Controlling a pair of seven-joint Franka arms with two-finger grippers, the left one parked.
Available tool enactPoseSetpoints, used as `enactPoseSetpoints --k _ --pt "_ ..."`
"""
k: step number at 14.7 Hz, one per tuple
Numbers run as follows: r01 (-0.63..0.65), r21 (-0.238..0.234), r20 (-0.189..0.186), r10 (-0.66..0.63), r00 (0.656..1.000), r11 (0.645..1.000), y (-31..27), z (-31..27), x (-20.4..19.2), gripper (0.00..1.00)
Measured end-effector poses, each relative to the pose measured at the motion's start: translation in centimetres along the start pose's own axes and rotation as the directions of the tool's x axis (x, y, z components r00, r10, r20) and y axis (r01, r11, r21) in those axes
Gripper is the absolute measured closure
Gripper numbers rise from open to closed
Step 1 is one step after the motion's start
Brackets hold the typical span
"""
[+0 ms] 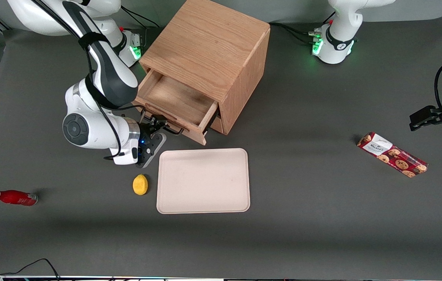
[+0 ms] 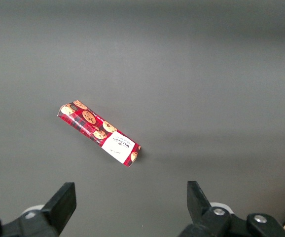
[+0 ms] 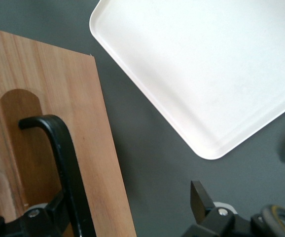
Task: Open upper drawer
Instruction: 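Pull the handle outward with the right gripper, sliding the drawer open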
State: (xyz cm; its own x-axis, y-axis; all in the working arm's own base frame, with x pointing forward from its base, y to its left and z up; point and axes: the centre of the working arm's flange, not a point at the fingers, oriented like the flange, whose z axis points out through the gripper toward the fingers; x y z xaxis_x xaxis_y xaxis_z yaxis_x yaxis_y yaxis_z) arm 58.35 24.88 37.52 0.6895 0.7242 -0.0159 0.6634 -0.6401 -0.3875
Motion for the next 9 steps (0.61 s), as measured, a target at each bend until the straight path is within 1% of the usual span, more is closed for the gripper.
enactPoseSetpoints --k 4,9 --pt "0.021 -0.012 -0.017 -0.022 1.0 1.0 2.1 -0.9 0.1 0.0" --pt "0.05 -0.04 -0.022 -0.051 0.998 0.998 4.6 -3.2 0.0 0.0"
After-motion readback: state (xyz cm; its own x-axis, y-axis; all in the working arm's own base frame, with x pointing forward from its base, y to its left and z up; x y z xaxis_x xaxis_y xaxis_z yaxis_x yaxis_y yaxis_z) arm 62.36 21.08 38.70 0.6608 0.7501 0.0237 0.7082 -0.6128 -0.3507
